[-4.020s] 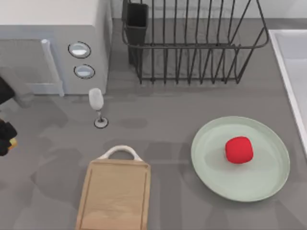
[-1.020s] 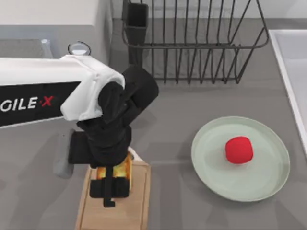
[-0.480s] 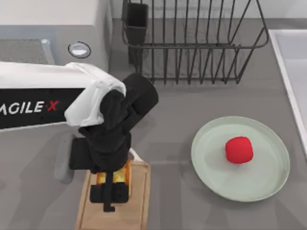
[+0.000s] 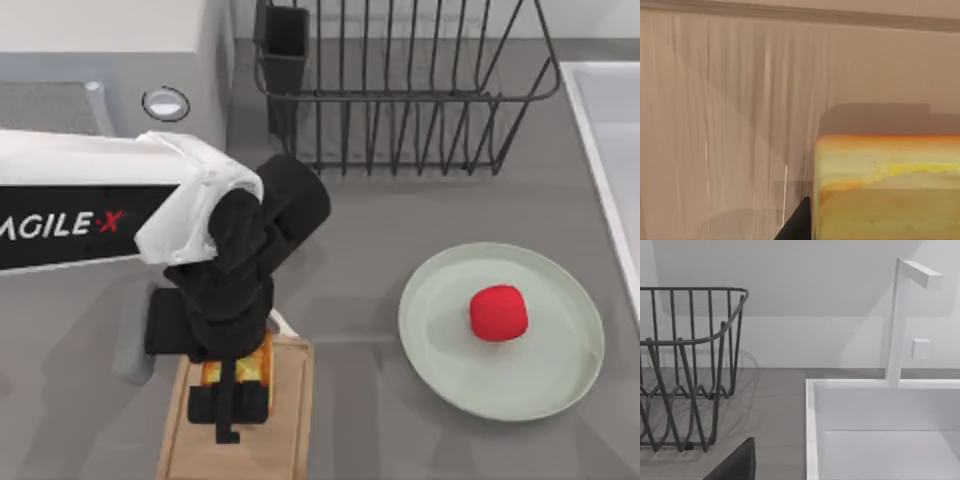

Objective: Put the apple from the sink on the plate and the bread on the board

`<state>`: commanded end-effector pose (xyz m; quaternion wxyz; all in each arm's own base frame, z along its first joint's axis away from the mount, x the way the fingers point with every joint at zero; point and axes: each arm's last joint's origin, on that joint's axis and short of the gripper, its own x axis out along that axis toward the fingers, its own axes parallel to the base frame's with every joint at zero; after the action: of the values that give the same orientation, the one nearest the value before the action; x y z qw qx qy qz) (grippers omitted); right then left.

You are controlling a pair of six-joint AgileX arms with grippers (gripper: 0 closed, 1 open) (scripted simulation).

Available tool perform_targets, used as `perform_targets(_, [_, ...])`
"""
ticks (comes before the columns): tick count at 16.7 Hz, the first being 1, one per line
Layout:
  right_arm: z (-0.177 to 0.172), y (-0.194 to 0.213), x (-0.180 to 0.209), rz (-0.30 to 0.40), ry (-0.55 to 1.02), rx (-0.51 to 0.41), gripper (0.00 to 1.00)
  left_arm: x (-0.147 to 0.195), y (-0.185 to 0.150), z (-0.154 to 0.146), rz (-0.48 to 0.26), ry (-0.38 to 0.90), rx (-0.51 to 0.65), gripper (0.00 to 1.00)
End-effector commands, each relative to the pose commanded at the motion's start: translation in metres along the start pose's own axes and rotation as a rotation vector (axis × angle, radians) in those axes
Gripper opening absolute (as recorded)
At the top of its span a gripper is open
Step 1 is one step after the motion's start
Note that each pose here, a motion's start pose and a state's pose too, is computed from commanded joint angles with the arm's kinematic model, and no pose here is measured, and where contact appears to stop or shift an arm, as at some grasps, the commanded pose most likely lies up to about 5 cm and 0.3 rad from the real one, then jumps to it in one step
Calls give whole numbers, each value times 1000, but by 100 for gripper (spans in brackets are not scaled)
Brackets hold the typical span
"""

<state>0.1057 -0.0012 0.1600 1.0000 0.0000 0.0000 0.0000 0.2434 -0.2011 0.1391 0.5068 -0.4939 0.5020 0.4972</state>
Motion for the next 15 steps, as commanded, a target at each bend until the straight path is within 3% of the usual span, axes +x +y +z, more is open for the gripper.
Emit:
perform_targets(4, [0,0,0,0,0,0,100,0,0,0,0,0,0,98])
perform_targets(15, [0,0,0,0,0,0,100,-2,0,2,-7,6,3,100])
